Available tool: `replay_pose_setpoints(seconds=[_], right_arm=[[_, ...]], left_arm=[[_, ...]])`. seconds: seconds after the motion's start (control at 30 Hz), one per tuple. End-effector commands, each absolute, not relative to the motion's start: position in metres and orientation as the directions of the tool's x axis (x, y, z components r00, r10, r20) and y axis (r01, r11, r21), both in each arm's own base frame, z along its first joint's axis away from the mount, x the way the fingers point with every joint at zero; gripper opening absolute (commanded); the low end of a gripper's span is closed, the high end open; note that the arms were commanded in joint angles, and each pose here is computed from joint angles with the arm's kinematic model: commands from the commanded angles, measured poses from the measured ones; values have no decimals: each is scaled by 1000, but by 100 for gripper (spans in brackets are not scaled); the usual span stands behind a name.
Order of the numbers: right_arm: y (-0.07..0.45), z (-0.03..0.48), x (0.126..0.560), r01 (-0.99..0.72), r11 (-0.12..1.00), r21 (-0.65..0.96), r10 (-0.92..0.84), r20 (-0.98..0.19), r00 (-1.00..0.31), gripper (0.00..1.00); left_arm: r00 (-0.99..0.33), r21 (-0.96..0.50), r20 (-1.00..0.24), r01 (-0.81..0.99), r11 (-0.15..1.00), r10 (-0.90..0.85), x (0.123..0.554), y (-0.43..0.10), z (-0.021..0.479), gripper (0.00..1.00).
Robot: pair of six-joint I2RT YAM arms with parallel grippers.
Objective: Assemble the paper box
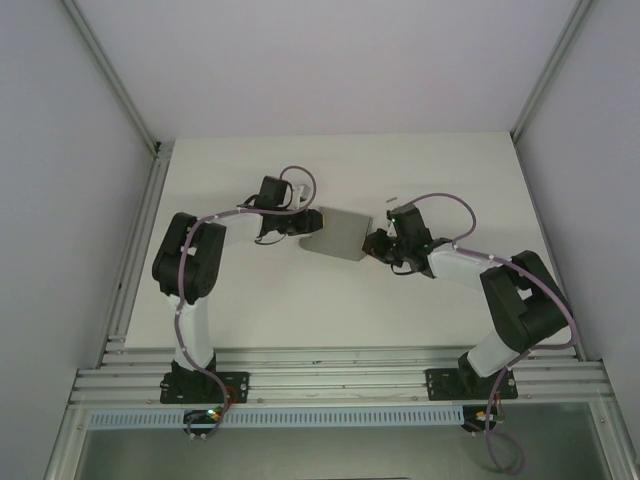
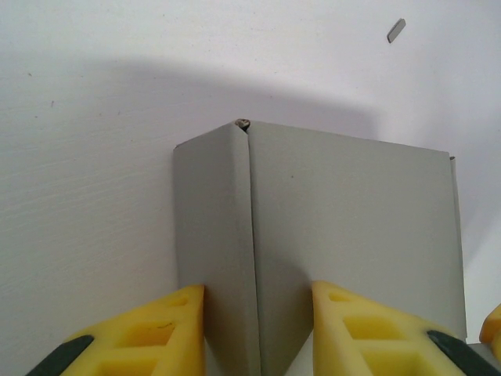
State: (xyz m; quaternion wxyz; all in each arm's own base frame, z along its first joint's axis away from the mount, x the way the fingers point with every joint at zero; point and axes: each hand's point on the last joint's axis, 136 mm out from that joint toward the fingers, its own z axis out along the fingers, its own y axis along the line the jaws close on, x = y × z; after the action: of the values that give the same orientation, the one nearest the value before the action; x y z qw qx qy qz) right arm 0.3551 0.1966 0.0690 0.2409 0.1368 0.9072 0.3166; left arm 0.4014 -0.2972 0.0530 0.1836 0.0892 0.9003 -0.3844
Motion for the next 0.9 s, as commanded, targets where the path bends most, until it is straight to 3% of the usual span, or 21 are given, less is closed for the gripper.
replay_pose_setpoints(seconds=[0.0, 0.07, 0.17, 0.43, 0.7, 0.87], right_arm=[[190, 70, 365, 79, 806, 586, 370, -396, -840, 18], [184, 64, 367, 98, 815, 570, 373, -389, -842, 31], [183, 63, 372, 89, 808, 583, 376, -393, -839, 41], [193, 50, 387, 79, 771, 632, 374, -348, -860, 61], [222, 61, 397, -1, 643, 766, 381, -321, -867, 68], [235, 77, 398, -79, 591, 803, 356, -347, -868, 68]], left_arm=[[-952, -629, -296, 258, 733, 80, 372, -287, 20, 31], [-953, -625, -290, 253, 739, 82, 371, -284, 17, 29], [-959, -642, -272, 243, 727, 80, 368, -283, 12, 26], [-973, -712, -229, 162, 683, -7, 371, -267, 6, 24], [-982, -799, -176, 103, 593, -67, 372, -263, 2, 23], [-982, -793, -177, 102, 601, -67, 372, -260, -1, 23]])
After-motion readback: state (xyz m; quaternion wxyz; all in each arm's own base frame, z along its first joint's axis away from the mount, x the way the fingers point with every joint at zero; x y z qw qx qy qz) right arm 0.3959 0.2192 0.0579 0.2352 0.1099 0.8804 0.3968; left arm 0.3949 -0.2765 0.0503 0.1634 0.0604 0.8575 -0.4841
